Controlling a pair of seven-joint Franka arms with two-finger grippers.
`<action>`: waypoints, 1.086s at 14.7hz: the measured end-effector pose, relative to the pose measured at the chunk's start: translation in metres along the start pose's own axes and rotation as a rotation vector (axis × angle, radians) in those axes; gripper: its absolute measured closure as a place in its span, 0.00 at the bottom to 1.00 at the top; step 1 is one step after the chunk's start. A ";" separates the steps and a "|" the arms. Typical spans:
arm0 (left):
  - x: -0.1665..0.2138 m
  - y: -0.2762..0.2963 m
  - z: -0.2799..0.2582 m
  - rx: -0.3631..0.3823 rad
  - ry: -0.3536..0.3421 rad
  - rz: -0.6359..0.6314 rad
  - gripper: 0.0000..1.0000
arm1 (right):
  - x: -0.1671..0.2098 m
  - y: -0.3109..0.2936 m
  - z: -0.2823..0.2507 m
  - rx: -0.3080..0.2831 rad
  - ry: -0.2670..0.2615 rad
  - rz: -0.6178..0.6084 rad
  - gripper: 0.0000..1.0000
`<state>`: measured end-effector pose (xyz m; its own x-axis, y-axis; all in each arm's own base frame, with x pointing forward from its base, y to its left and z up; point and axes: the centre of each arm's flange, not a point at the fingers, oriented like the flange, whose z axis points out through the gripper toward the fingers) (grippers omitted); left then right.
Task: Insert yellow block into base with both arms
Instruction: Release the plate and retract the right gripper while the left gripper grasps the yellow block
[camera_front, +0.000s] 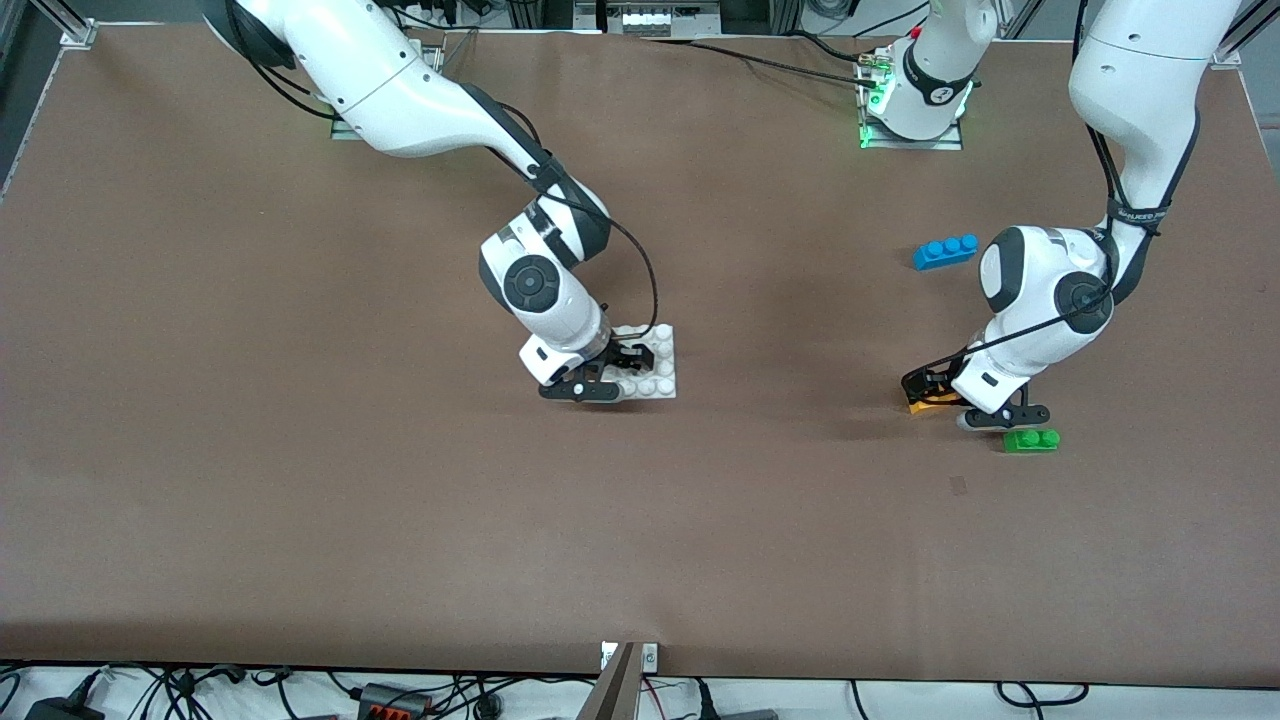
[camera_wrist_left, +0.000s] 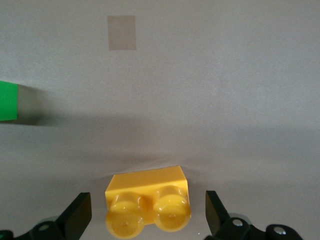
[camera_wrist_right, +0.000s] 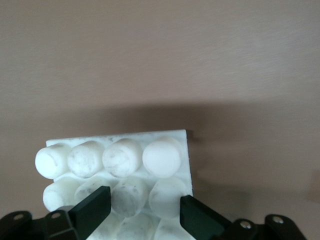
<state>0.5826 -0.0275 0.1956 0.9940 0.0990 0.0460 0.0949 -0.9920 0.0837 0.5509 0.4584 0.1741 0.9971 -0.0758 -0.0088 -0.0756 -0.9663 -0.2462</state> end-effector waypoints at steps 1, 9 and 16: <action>0.000 0.000 0.000 0.000 -0.001 0.003 0.00 | -0.001 -0.006 0.002 0.009 -0.002 -0.002 0.32; -0.001 0.000 0.001 0.000 -0.002 0.005 0.00 | 0.001 -0.023 -0.004 0.036 0.009 0.028 0.30; -0.001 0.000 0.005 -0.001 -0.003 0.004 0.11 | 0.032 -0.027 -0.103 -0.006 0.006 0.032 0.29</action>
<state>0.5816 -0.0278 0.1909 0.9946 0.0943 0.0432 0.0905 -0.9923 0.0842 0.5840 0.4571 0.2807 0.9941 -0.1081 -0.0112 -0.1076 -0.9647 -0.2405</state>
